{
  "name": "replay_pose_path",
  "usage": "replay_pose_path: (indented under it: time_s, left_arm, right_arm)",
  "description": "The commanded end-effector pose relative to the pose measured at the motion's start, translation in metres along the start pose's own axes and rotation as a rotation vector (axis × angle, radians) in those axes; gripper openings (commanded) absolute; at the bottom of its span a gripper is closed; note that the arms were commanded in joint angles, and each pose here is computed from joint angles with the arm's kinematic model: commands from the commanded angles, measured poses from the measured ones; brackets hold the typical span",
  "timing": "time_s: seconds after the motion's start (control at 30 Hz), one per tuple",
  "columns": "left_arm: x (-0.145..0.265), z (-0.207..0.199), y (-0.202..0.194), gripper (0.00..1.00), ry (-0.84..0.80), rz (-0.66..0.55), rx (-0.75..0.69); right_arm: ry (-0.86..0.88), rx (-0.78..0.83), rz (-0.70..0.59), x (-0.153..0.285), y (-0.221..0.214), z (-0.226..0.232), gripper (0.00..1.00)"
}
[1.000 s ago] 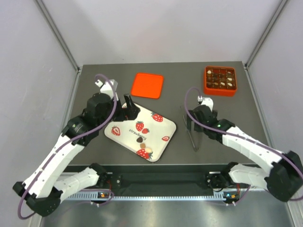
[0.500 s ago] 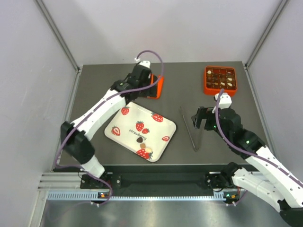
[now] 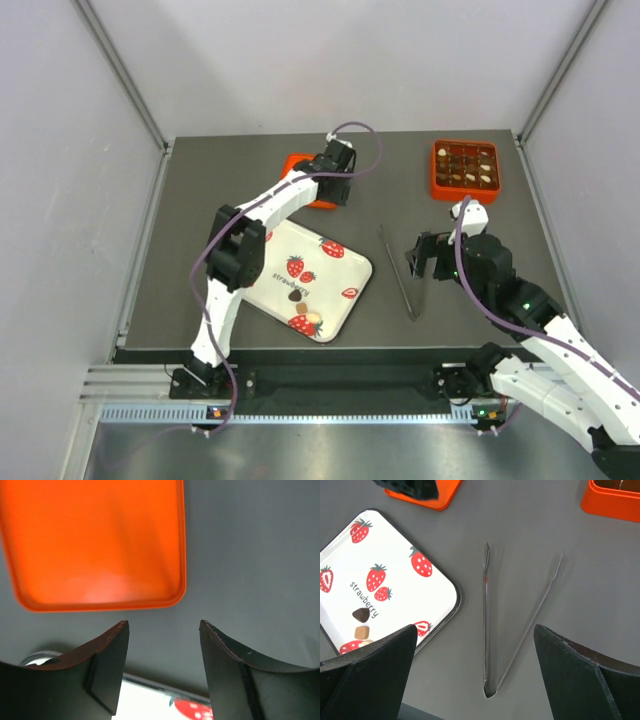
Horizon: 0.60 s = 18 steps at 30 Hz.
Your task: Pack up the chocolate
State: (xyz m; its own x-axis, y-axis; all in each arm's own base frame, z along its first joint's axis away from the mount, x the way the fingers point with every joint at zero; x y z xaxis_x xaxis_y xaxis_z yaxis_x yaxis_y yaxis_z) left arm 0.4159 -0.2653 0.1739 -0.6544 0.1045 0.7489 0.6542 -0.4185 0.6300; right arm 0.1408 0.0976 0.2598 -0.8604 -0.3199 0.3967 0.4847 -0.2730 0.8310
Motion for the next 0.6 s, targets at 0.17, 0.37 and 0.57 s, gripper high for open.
replay_pose_path:
  time_s: [0.17, 0.37, 0.57]
  left_arm:
    - [-0.037, -0.012, 0.006, 0.6, -0.078, -0.047, -0.012]
    - [-0.058, -0.017, -0.004, 0.55, -0.069, -0.016, -0.015]
    - [-0.064, -0.018, -0.009, 0.53, -0.051, 0.001, -0.007]
  right_arm:
    - [0.048, 0.033, -0.048, 0.001, 0.008, 0.006, 1.0]
    - [0.039, 0.029, -0.038, -0.003, 0.002, 0.004, 1.0]
    - [0.028, 0.034, -0.034, -0.005, 0.0, 0.003, 1.0]
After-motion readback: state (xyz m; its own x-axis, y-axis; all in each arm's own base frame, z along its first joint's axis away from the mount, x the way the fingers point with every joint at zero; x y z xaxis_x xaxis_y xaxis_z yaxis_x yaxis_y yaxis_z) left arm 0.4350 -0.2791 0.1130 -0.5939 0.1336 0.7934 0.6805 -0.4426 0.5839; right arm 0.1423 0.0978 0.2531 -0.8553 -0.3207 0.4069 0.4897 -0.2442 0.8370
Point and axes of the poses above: each gripper's point midway between its finger pads, its own x axis back along the fingers, its own z axis along the line the jaws close on, y = z × x, the point moved 10 cm from there along x, back along the fingers, and after that the axes turned 13 degrees about -x, right-handed, at the moved point
